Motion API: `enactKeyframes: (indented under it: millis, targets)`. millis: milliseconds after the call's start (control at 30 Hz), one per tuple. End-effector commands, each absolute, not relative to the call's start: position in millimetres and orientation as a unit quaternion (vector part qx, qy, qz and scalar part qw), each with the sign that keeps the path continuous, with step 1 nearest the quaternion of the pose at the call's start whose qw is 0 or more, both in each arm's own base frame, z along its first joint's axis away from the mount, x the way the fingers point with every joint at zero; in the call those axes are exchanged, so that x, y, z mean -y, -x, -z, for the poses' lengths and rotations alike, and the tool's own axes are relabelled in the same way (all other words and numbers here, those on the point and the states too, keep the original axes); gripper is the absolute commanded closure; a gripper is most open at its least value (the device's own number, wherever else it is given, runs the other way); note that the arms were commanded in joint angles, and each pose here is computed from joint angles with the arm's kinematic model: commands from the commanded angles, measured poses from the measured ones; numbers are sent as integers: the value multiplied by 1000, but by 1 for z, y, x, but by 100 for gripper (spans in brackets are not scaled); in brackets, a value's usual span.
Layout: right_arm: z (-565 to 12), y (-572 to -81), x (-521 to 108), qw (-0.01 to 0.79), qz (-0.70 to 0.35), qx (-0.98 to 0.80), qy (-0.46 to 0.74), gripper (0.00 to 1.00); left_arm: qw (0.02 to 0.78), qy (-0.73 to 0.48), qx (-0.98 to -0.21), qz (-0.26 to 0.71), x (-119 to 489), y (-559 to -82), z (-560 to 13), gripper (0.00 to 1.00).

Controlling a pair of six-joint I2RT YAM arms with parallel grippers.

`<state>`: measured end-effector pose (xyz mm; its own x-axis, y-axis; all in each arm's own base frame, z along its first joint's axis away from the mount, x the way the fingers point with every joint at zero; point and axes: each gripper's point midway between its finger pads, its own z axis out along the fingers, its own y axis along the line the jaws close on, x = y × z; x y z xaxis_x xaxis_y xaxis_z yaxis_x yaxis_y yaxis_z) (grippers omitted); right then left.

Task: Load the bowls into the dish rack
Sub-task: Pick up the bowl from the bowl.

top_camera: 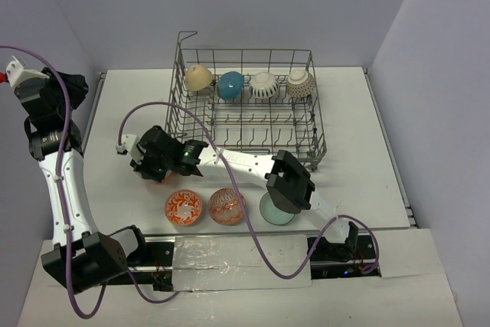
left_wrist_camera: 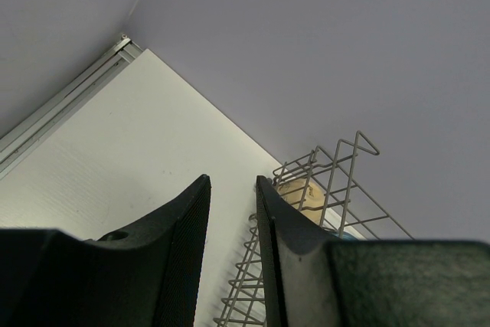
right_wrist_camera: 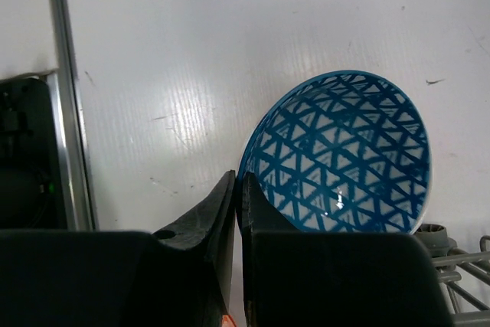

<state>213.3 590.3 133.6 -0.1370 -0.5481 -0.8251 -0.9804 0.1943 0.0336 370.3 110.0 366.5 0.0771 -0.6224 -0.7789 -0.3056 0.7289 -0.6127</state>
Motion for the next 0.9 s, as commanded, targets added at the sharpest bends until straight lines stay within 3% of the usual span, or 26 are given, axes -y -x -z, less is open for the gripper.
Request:
enactKeyframes:
  millis: [0,867]
  targets:
    - [-233,-214,-599,432,-370,-629,530,100,672,340,-645,126,-111,-367,-386,64]
    - [-301,-201,-591,469,-418,-592,504,100,670,347,-646,115,-116,-366,-383,64]
